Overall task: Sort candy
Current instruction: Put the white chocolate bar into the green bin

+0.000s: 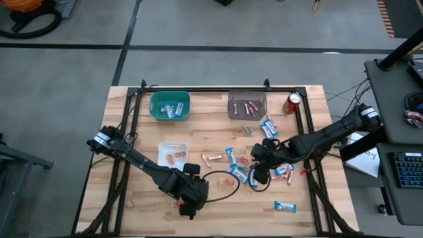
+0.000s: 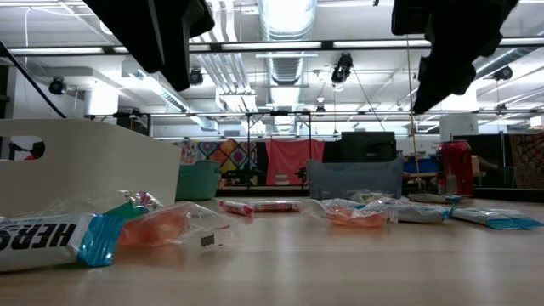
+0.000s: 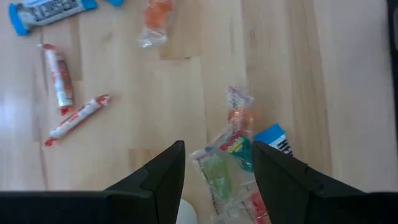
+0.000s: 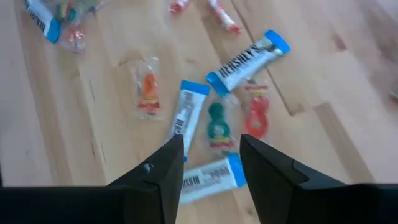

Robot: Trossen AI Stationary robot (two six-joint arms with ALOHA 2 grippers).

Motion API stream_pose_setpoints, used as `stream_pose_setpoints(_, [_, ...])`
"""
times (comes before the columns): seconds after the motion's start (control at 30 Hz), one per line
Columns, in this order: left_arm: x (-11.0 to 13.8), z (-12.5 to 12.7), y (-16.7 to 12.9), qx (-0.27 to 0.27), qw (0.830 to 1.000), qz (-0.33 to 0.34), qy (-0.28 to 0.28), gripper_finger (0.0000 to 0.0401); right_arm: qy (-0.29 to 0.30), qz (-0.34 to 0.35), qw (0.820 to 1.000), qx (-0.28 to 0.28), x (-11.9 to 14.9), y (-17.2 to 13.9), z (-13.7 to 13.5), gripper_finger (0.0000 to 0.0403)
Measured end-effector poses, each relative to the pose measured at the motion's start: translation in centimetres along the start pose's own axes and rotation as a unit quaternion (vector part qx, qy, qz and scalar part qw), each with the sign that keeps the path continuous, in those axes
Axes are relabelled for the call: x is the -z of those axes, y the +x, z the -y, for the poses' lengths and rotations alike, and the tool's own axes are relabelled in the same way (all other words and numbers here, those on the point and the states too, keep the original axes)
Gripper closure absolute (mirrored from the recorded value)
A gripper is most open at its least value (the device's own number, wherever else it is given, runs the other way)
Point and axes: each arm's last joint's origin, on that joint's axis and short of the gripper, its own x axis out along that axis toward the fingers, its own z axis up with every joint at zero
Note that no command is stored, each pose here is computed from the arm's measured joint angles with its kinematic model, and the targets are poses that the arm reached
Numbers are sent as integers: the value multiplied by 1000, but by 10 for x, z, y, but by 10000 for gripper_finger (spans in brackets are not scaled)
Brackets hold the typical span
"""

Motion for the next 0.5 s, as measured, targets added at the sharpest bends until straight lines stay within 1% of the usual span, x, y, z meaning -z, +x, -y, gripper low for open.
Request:
stream_pose_setpoints(0.13, [2, -1, 0, -21, 1000, 0, 0, 233, -44, 13, 999, -20, 10, 21, -7, 229])
stream_pose_setpoints(0.2, [3, 0, -2, -38, 999, 5, 10, 233, -67, 16, 997, -23, 14, 34, -12, 219])
stream_pose_setpoints(0.37, [9, 5, -14, -86, 995, 33, 47, 233, -138, 19, 990, 6, 28, 63, -25, 203])
stream_pose_setpoints(0.43, [11, 5, -20, -94, 993, 45, 52, 233, -146, 22, 989, 14, 32, 72, -29, 202])
stream_pose_setpoints(0.5, [15, 6, -26, -100, 992, 56, 56, 233, -146, 21, 988, 37, 36, 78, -30, 202])
